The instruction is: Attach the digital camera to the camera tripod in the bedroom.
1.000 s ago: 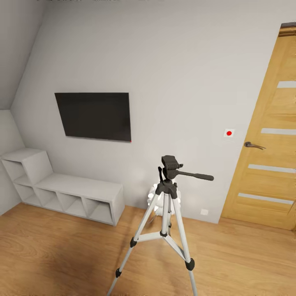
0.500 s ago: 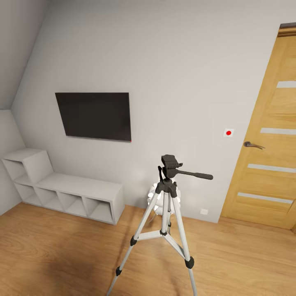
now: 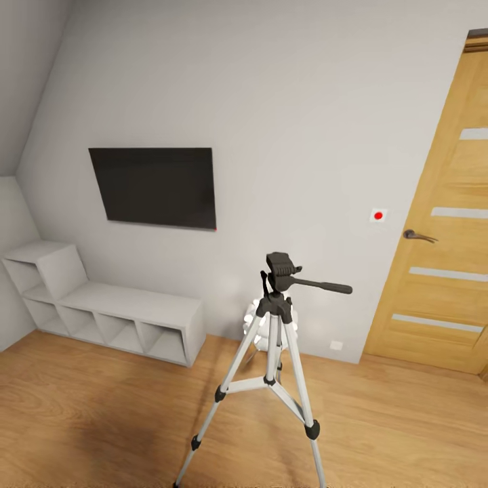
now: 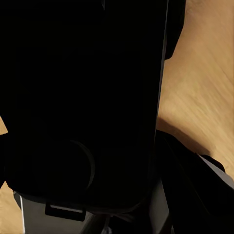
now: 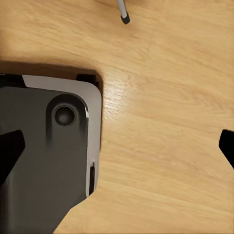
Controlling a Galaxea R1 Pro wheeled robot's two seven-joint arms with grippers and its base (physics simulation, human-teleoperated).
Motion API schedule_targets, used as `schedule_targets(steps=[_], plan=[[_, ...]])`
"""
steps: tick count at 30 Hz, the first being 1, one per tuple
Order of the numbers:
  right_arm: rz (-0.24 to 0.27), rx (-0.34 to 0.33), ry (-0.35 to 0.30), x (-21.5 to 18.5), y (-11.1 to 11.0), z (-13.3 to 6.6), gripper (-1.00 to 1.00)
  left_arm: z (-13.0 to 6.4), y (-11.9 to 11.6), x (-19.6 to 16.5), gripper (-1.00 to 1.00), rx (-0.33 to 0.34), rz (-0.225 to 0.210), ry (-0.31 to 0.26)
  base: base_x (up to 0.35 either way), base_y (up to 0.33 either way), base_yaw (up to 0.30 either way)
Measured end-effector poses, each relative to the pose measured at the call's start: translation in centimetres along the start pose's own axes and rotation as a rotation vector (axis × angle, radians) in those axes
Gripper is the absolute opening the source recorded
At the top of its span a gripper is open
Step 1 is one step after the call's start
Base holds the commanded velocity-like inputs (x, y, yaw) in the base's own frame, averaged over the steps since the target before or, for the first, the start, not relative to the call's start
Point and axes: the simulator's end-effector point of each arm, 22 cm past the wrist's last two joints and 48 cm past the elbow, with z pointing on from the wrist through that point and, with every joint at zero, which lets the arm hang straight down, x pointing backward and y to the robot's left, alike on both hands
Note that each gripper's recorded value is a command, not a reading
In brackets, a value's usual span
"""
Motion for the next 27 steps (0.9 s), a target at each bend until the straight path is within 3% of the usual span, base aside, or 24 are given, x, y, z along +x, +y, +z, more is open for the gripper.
schedule_targets(steps=[27], plan=[[0.000,-0.003,0.044,1.7,0.1,0.3,1.00,0.3,1.0,1.4,-1.00,-0.025,0.000,0.035,0.000,0.000,0.000]])
